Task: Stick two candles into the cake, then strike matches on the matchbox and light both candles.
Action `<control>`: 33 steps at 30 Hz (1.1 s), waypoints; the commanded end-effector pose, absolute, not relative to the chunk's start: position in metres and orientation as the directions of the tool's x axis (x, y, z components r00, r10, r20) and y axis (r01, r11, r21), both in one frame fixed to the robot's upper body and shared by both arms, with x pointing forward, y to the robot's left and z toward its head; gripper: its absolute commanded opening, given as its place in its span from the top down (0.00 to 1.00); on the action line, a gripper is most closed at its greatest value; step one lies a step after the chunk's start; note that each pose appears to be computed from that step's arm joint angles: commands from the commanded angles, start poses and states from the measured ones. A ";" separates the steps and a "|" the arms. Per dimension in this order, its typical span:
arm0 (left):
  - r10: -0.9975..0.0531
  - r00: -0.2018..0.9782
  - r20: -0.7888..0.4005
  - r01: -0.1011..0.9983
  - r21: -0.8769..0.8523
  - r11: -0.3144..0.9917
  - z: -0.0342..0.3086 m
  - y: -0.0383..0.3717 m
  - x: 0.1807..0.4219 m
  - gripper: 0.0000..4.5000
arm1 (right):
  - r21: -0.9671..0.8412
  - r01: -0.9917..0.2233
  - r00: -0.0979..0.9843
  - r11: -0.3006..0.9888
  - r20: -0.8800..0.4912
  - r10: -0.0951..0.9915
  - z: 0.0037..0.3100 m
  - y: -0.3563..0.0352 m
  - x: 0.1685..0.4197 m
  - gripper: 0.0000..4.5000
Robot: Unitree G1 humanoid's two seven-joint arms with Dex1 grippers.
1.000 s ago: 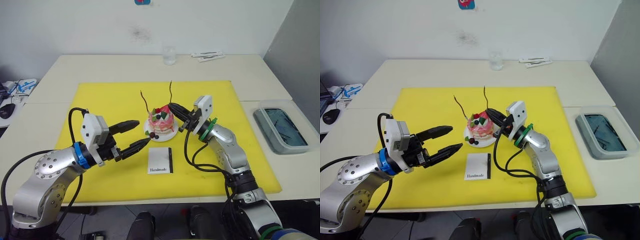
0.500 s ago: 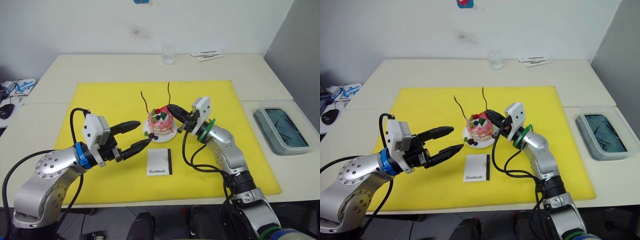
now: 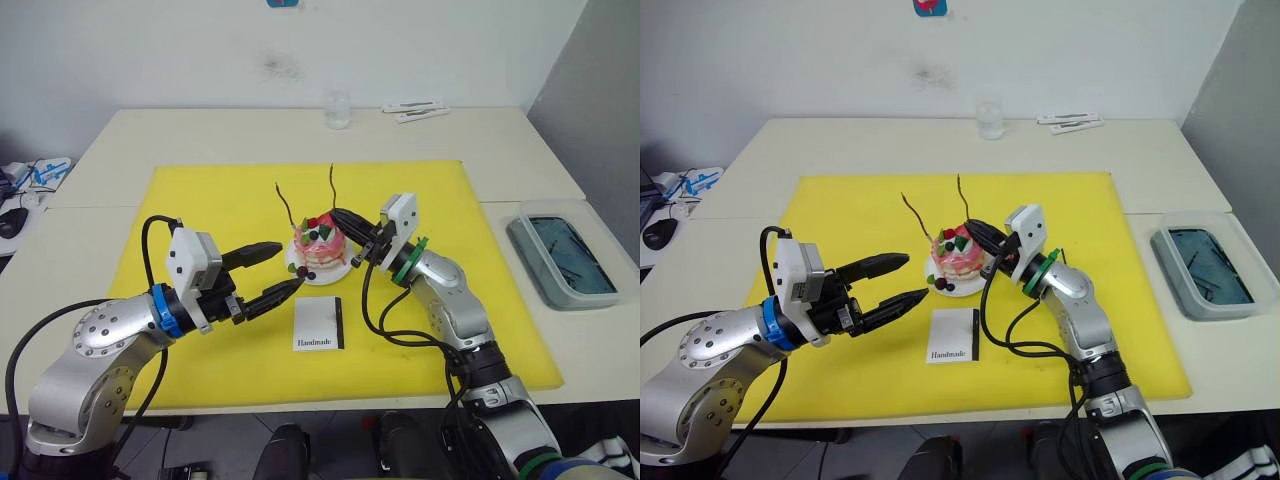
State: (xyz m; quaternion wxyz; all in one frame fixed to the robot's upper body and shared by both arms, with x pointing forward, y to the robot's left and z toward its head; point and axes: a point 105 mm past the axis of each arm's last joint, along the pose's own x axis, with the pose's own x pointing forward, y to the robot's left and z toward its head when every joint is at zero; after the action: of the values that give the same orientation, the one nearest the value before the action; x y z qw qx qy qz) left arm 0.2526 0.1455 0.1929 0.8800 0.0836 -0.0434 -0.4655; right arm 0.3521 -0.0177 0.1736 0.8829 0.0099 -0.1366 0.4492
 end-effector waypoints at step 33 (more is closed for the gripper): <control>-0.839 0.544 0.007 0.819 0.213 0.532 0.197 0.137 0.249 0.24 | 0.018 -0.764 0.628 0.644 0.244 0.739 0.154 -0.020 0.345 1.00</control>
State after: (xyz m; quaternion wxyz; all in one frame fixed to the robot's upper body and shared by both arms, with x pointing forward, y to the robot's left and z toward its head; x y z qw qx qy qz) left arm 0.2534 0.1418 0.1920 0.8793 0.0828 -0.0422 -0.4670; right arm 0.3493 -0.0230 0.1523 0.9039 0.0599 -0.1064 0.4099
